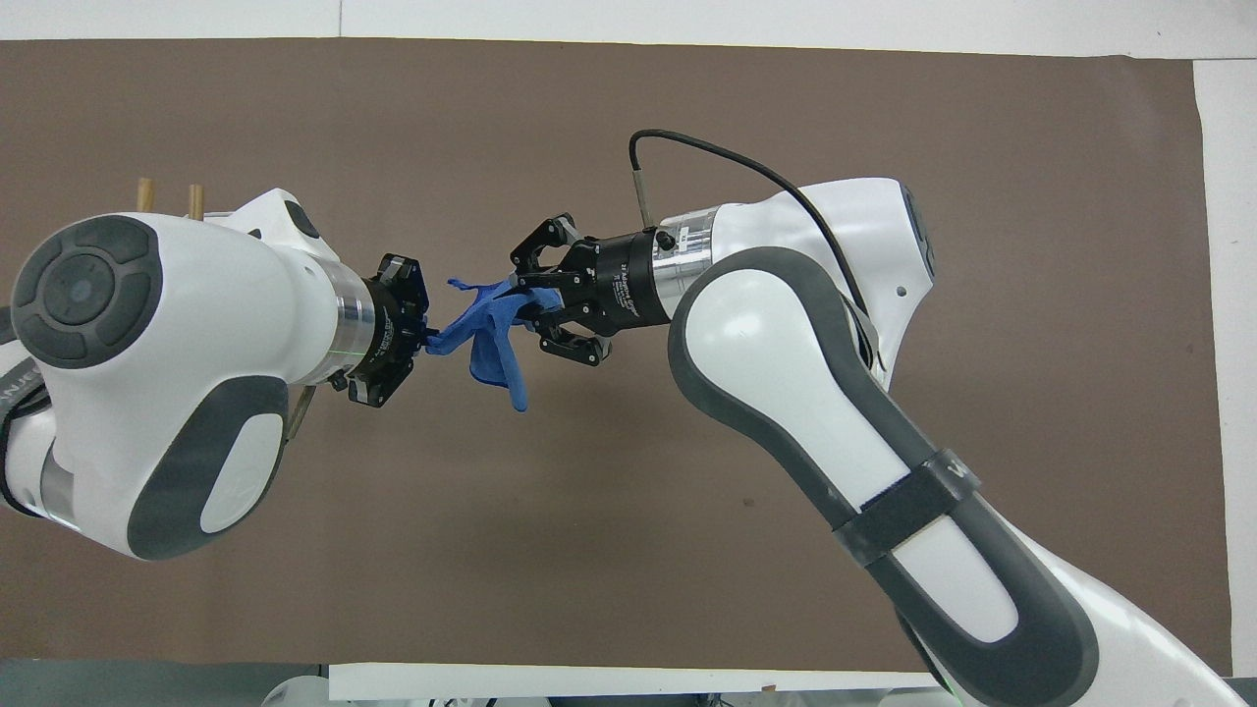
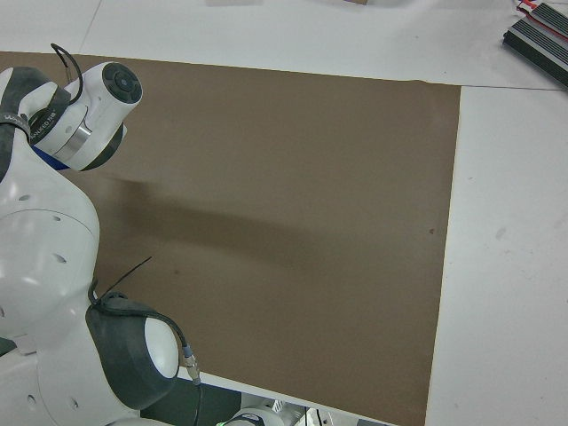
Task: Right arm passes towel to left arm to hang
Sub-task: 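Carry the towel to the rack while the right gripper withdraws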
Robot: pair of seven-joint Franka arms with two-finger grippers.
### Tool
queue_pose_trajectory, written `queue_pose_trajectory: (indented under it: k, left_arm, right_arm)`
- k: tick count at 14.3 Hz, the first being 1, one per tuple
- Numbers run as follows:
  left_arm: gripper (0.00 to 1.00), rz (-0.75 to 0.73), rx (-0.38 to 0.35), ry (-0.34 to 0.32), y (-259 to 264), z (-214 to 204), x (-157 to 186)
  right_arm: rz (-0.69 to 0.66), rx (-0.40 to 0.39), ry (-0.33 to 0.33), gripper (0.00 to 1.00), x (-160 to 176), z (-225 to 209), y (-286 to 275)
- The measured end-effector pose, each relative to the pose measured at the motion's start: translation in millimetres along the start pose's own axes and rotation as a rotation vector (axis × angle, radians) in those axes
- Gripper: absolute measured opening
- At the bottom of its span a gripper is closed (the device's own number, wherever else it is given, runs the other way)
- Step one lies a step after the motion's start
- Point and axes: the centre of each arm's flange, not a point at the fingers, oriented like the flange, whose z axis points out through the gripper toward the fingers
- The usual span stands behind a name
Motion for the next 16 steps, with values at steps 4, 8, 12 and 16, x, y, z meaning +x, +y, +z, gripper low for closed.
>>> queue_pose_trajectory:
  k: [4,8,12,16]
  left_arm:
    - [0.02,-0.003,-0.051,-0.008,26,-22,2]
    - [0.02,0.022,-0.033,-0.006,33,-19,1]
    - [0.02,0.025,-0.047,-0.008,37,-30,1]
    - [0.02,0.136,-0.059,0.092,42,-58,7]
  right_arm:
    - [0.000,0.001,0.000,0.11,0,-1,0]
    - [-0.035,0.009,0.005,0.48,1,-4,-2]
    - [-0.241,-0.009,0.068,0.90,11,-13,-4]
    - [-0.529,-0.250,0.321,1.00,31,-29,-2]
